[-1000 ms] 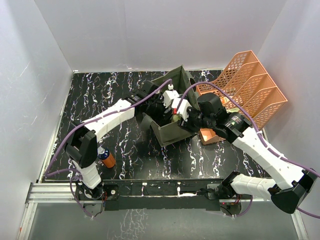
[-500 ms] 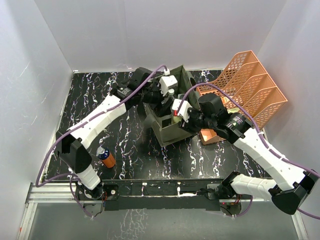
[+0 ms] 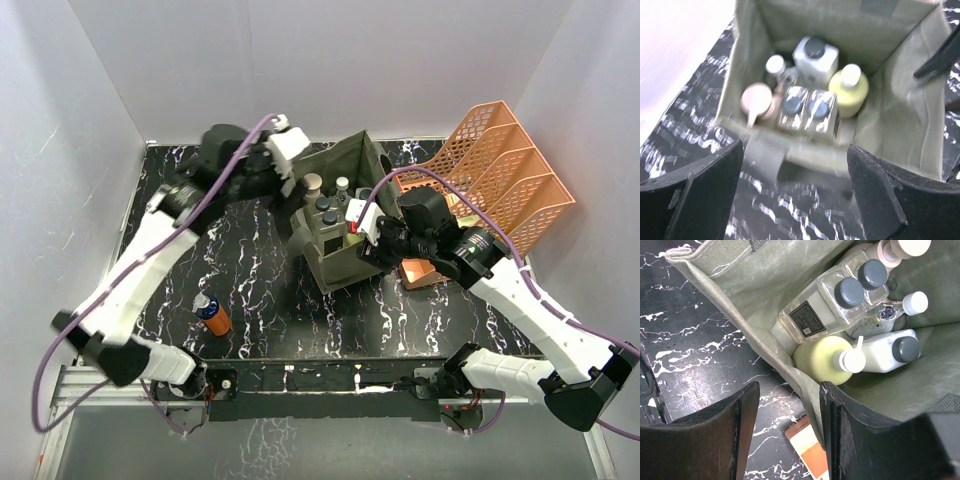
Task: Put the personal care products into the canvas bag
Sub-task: Place the care product in the canvas bag, then pick up the care product from the center of the board.
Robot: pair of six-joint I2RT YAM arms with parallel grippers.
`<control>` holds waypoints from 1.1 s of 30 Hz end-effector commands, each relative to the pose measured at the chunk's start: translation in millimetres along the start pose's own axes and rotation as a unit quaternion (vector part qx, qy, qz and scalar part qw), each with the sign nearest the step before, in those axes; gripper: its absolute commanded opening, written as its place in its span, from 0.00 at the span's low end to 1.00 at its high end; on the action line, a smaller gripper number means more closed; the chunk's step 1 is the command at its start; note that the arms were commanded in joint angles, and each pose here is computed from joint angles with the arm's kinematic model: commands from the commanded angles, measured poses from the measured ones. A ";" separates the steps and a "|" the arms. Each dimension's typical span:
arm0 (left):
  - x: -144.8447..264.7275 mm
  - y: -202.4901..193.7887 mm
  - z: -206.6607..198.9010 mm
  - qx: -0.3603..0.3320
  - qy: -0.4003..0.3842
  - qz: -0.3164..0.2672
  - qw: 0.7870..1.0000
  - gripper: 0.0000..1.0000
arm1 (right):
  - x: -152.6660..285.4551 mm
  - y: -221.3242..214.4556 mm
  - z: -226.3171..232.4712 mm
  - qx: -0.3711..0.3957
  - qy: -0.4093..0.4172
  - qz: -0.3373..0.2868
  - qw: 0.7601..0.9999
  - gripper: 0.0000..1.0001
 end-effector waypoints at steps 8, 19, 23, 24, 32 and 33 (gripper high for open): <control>151.2 -112.8 10.3 0.094 0.154 0.146 0.973 0.89 | 0.4 18.8 -14.2 -0.001 -0.025 -0.039 0.999 0.54; 182.3 -206.3 -13.0 0.089 0.101 0.362 0.922 0.90 | -0.9 15.2 -8.8 0.020 -0.018 -0.045 0.999 0.54; 179.9 -231.4 -11.7 0.083 0.101 0.391 0.911 0.84 | -2.0 15.4 -8.9 0.013 -0.018 -0.046 0.999 0.54; 176.8 -233.6 -9.8 0.083 0.102 0.394 0.910 0.83 | -1.8 16.1 -9.8 0.011 -0.019 -0.046 0.999 0.54; 159.3 -250.5 -5.3 0.100 0.096 0.403 0.905 0.74 | 0.3 17.9 -14.2 0.005 -0.025 -0.039 0.999 0.54; 158.4 -252.6 -5.1 0.103 0.096 0.406 0.903 0.74 | 0.3 18.5 -14.3 0.004 -0.024 -0.039 0.999 0.54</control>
Point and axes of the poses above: each gripper's point midway between its finger pads, its own x axis back along the fingers, its own z axis along the line the jaws close on, y = z × x, the point moved 5 cm from there along x, back along the fingers, and after that the axes turned 15 degrees about x, right-handed, at the moved point
